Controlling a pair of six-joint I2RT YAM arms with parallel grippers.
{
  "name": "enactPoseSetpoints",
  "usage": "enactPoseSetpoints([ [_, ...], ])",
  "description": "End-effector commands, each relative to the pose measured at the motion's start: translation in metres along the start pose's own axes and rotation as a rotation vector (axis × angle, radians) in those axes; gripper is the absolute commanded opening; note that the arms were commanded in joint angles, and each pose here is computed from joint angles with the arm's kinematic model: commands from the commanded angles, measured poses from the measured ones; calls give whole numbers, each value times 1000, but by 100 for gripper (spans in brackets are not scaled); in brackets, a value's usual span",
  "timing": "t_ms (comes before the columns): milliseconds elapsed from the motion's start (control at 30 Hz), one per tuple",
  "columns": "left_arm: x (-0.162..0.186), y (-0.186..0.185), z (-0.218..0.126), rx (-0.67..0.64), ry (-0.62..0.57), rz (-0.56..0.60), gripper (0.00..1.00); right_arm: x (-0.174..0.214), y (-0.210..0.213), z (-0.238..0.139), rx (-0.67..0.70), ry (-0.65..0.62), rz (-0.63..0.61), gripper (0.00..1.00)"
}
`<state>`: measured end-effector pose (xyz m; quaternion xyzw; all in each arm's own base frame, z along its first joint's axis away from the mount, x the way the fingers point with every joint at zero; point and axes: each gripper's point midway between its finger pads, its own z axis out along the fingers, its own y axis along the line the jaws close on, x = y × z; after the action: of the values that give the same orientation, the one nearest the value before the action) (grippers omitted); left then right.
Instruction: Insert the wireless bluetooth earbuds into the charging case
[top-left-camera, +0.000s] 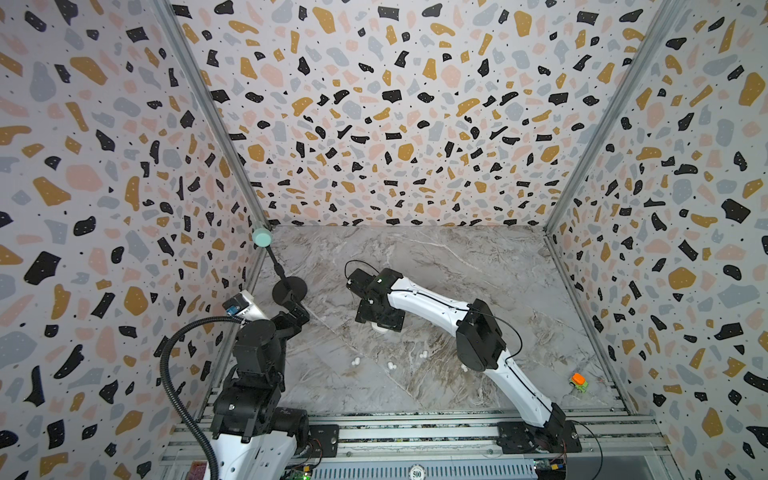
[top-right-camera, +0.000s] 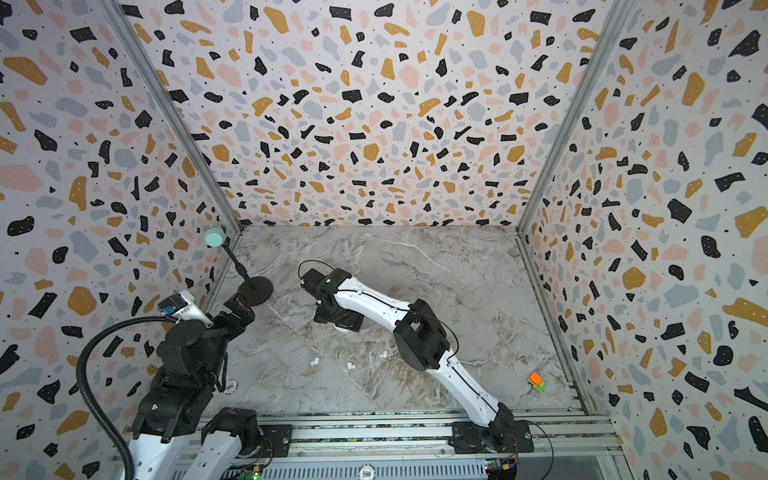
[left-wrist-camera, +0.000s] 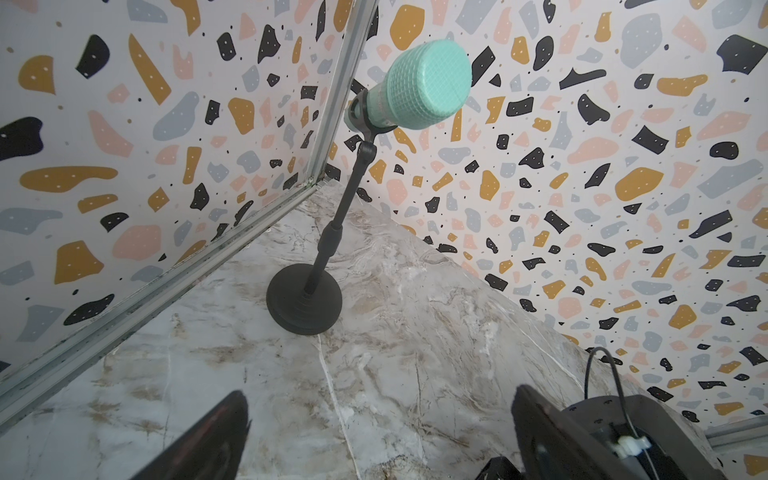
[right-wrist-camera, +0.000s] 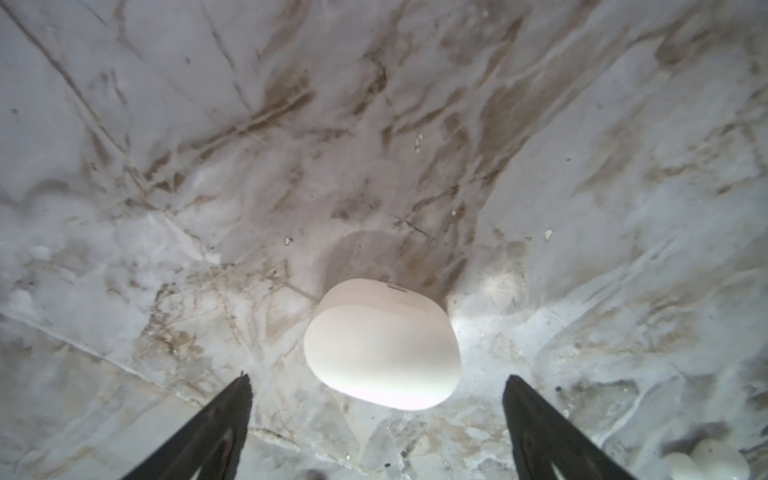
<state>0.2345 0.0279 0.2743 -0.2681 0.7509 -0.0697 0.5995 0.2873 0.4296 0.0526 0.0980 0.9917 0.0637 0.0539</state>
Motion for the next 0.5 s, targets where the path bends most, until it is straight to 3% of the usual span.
enactPoseSetpoints([
  [0, -3, -4, 0, 26, -22, -9, 100, -3, -4, -6, 18, 2, 15, 92],
  [467, -1, -4, 1, 26, -15, -7, 100, -6, -6, 1, 30, -2, 19, 85],
])
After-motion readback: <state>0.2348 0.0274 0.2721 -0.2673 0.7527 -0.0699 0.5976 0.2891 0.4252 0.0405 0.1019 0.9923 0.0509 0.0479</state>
